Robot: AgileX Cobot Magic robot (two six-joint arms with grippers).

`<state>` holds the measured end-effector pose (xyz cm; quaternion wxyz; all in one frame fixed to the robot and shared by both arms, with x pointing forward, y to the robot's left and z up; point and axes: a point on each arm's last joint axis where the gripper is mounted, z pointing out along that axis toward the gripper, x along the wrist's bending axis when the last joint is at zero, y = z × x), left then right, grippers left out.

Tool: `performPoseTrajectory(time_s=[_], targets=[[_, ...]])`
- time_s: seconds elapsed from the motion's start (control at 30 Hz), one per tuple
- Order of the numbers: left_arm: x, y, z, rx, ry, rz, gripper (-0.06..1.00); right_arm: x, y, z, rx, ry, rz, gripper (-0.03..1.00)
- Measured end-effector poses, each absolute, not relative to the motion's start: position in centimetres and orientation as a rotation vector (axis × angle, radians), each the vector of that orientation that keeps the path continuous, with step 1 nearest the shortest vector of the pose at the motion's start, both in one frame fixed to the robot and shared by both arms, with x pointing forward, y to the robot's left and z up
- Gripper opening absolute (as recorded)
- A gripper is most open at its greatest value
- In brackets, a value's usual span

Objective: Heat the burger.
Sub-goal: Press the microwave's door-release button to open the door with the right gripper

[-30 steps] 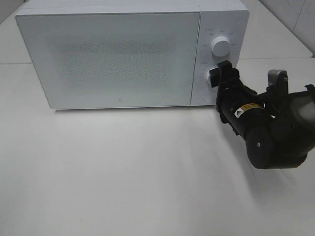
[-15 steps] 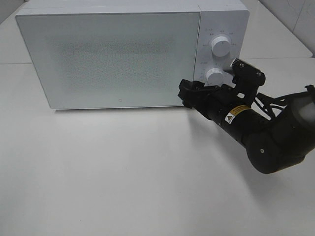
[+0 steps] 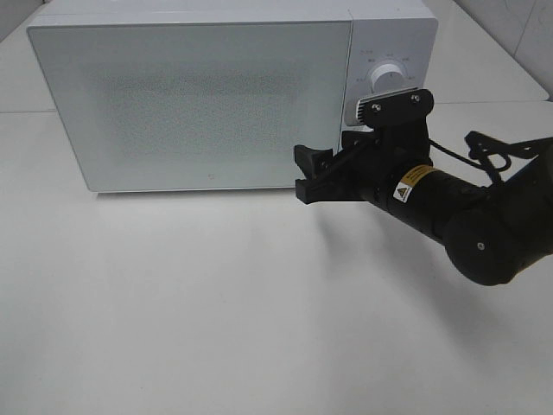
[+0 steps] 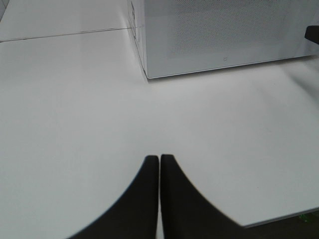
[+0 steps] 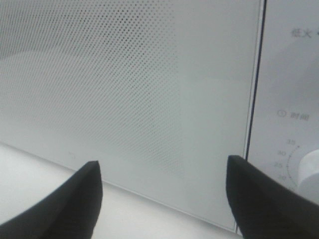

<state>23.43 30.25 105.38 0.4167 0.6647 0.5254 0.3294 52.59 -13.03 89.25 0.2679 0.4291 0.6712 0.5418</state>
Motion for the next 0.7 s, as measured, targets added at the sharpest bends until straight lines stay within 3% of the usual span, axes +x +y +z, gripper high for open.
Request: performPoseTrajectory(time_s=[0.7], targets=[[23.4,30.3,105.4,1.668,1.319,0.827,0.00,48.1,-15.7,94.9,1.230,2.275,0.914,0.63]])
